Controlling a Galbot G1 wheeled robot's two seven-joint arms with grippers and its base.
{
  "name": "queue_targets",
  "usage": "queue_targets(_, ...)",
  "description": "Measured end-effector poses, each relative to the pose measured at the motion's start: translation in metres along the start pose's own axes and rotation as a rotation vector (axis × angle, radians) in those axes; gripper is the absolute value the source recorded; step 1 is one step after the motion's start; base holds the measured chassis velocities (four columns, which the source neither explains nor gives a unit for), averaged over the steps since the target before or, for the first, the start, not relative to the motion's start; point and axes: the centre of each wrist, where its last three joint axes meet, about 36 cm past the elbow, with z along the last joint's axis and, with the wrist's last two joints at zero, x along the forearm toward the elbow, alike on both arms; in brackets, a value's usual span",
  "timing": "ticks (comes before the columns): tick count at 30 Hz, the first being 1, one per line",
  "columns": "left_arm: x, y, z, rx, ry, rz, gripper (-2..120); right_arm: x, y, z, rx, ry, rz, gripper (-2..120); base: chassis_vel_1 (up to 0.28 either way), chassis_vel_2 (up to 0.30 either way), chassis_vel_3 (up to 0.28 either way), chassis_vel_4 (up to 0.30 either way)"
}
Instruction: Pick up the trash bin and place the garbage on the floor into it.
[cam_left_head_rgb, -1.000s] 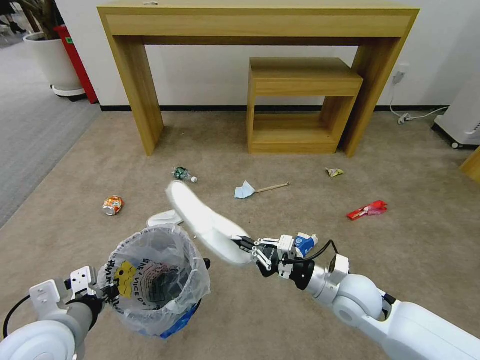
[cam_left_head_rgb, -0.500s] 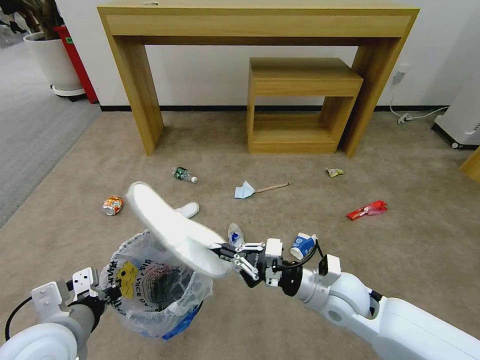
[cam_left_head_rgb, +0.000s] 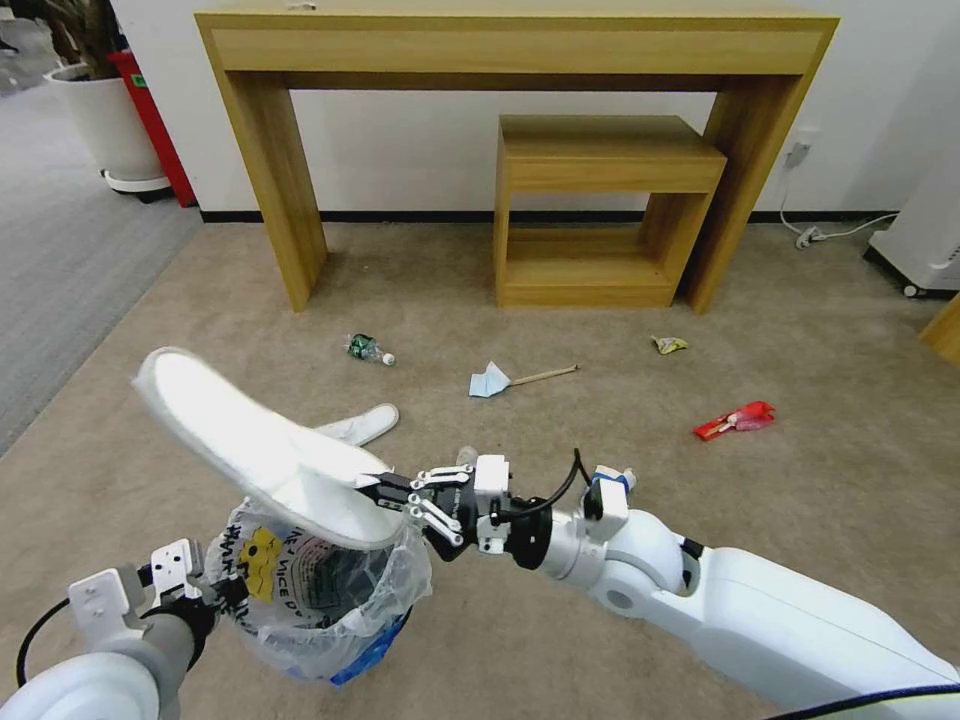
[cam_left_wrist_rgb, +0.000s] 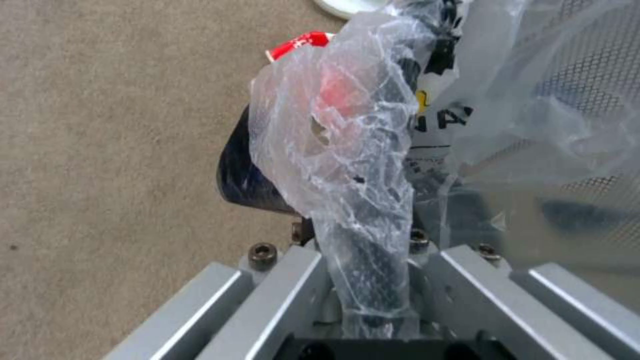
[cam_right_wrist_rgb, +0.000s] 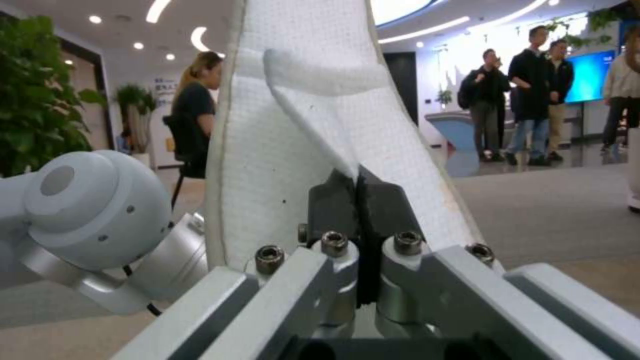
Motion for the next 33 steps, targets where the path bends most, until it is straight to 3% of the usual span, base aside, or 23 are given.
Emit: queue_targets(33,0.014,-0.007,0.0,0.001,-0.012,0.032,1,-0.036,0.004,0.066,-0.076,0.042,-0.083,0,0.0,0.0,0.0,0.0)
